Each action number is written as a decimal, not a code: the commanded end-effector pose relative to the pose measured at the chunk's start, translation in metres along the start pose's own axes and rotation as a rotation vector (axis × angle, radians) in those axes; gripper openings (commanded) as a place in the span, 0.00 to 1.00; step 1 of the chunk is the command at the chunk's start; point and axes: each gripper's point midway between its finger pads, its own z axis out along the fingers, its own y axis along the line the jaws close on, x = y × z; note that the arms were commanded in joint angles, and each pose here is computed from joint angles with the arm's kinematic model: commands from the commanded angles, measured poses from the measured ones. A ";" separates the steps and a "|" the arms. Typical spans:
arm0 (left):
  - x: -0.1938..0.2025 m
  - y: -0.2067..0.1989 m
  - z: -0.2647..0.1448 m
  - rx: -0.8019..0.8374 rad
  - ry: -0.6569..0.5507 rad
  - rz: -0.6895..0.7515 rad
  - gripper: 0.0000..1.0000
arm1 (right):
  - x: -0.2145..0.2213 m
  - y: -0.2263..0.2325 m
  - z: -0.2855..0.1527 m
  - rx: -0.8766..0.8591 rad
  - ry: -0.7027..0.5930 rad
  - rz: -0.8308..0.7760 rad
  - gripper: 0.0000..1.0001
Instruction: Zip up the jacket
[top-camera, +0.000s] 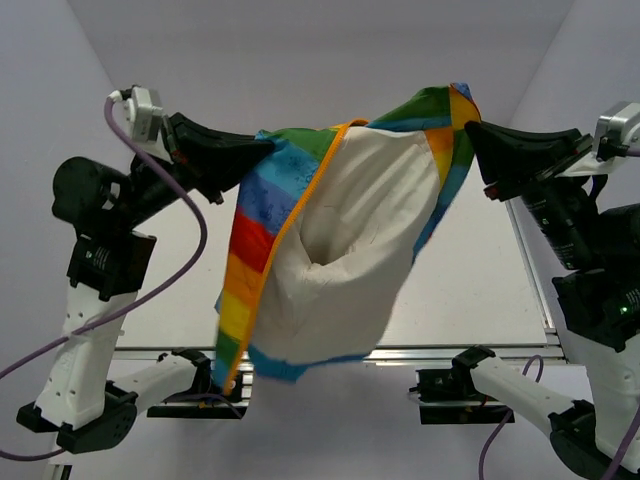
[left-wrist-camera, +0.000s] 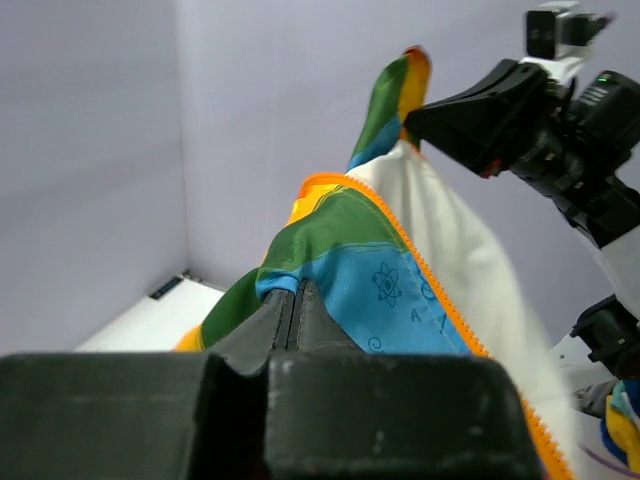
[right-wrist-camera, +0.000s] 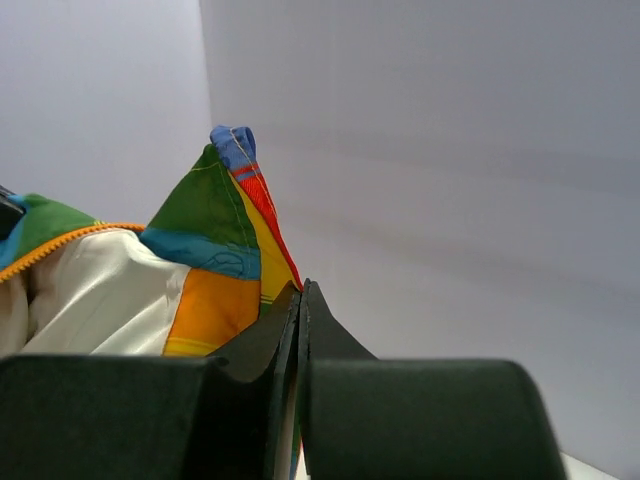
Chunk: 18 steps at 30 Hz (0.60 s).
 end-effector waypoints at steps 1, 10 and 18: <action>-0.014 0.023 -0.001 -0.128 -0.059 -0.018 0.00 | -0.015 -0.051 -0.006 0.267 -0.032 -0.072 0.00; 0.175 0.205 0.012 -0.666 0.204 -0.258 0.00 | 0.197 -0.148 0.046 0.642 0.483 -0.109 0.00; 0.388 0.339 0.005 -0.946 0.708 -0.384 0.60 | 0.455 -0.199 0.042 0.593 1.033 0.195 0.56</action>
